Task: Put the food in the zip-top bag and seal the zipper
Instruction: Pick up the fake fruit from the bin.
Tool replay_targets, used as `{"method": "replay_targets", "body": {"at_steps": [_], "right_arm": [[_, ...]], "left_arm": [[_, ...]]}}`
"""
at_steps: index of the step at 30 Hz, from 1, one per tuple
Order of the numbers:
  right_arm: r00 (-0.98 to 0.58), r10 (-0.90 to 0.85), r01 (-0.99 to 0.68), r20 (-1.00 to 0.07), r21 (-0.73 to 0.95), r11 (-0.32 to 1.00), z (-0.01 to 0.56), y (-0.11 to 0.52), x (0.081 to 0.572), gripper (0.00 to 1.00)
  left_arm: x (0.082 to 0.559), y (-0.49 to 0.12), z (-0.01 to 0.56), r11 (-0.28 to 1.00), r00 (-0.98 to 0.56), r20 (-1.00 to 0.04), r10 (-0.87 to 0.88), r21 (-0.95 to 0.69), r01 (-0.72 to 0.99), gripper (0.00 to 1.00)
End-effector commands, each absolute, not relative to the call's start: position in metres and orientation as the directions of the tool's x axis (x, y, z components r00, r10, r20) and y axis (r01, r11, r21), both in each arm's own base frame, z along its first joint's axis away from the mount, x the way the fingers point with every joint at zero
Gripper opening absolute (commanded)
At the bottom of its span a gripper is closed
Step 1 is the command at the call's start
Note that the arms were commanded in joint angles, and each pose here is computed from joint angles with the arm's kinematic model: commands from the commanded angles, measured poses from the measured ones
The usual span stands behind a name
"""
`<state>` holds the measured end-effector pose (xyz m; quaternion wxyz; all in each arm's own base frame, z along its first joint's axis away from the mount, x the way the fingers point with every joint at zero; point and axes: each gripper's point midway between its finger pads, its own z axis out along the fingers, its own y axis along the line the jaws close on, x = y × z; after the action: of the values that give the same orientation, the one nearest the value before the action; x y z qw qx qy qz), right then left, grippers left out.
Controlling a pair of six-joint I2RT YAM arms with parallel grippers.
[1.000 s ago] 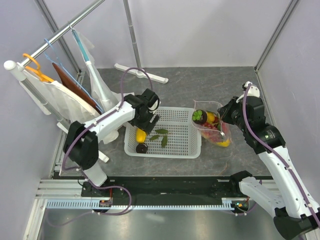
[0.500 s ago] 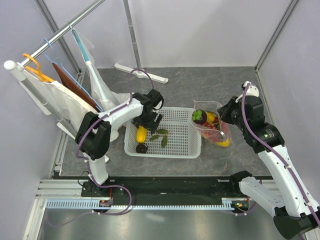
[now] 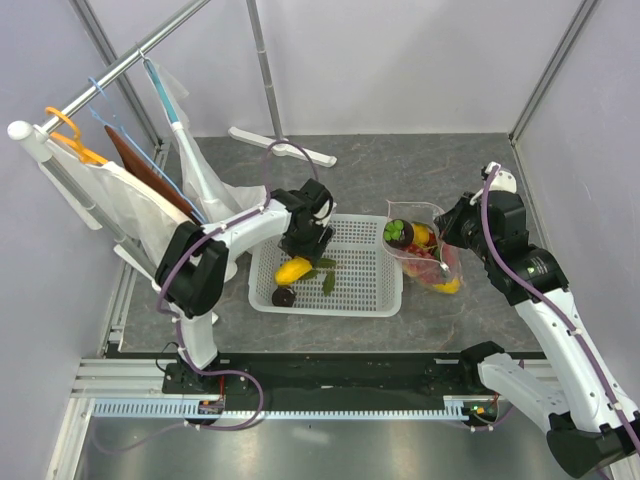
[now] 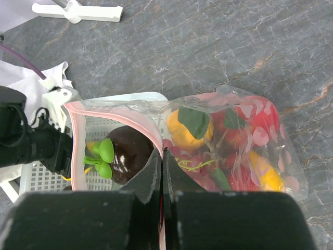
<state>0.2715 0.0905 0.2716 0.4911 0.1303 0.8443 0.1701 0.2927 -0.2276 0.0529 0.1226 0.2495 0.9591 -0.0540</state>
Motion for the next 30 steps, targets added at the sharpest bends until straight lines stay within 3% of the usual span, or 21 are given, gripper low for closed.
{"method": "replay_targets", "body": {"at_steps": [1,3,5,8,14,17,19,21,23,26,30], "right_arm": [[-0.443,0.396,0.024,-0.804,0.431,0.902,0.291,0.093,0.277,0.0],[-0.441,0.397,0.025,-0.805,0.431,0.902,0.291,0.092,0.277,0.0],[-0.442,0.396,0.023,-0.805,0.431,0.902,0.291,0.093,0.276,0.0],[-0.437,0.397,0.021,-0.807,0.432,0.902,0.294,0.092,0.276,0.0],[-0.435,0.402,0.019,-0.806,0.438,0.899,0.296,0.092,0.276,0.0],[-0.442,0.409,0.014,-0.798,0.45,0.893,0.295,0.096,0.275,0.0],[-0.448,0.409,0.01,-0.795,0.453,0.891,0.295,0.097,0.275,0.0],[-0.45,0.409,0.002,-0.794,0.457,0.889,0.296,0.099,0.275,0.0],[-0.445,0.411,0.0,-0.796,0.458,0.889,0.299,0.099,0.275,0.0],[-0.447,0.413,-0.005,-0.794,0.464,0.886,0.3,0.1,0.276,0.0],[-0.44,0.419,-0.012,-0.794,0.472,0.881,0.305,0.101,0.275,0.0]], "left_arm": [[0.292,-0.232,0.038,0.814,-0.78,-0.279,0.559,0.01,0.58,0.66],[0.295,-0.236,0.042,0.793,-0.747,-0.32,0.583,0.023,0.609,0.61],[0.298,-0.243,0.054,0.778,-0.719,-0.367,0.59,0.02,0.628,0.48],[0.307,-0.262,0.102,0.741,-0.645,-0.501,0.577,-0.012,0.672,0.37],[0.304,-0.309,0.258,0.592,-0.399,-0.826,0.398,-0.101,0.8,0.19],[0.287,-0.333,0.344,0.438,-0.193,-0.962,0.193,-0.092,0.894,0.16],[0.264,-0.346,0.398,0.289,0.004,-1.0,0.0,0.004,0.957,0.09],[0.237,-0.352,0.423,0.158,0.074,-0.988,-0.136,0.052,0.986,0.08],[0.225,-0.365,0.439,0.112,0.149,-0.958,-0.244,0.124,0.986,0.09],[0.215,-0.394,0.451,0.03,0.123,-0.953,-0.277,0.119,0.992,0.02],[0.22,-0.422,0.462,0.057,0.017,-0.934,-0.358,-0.004,0.998,0.1]]}}
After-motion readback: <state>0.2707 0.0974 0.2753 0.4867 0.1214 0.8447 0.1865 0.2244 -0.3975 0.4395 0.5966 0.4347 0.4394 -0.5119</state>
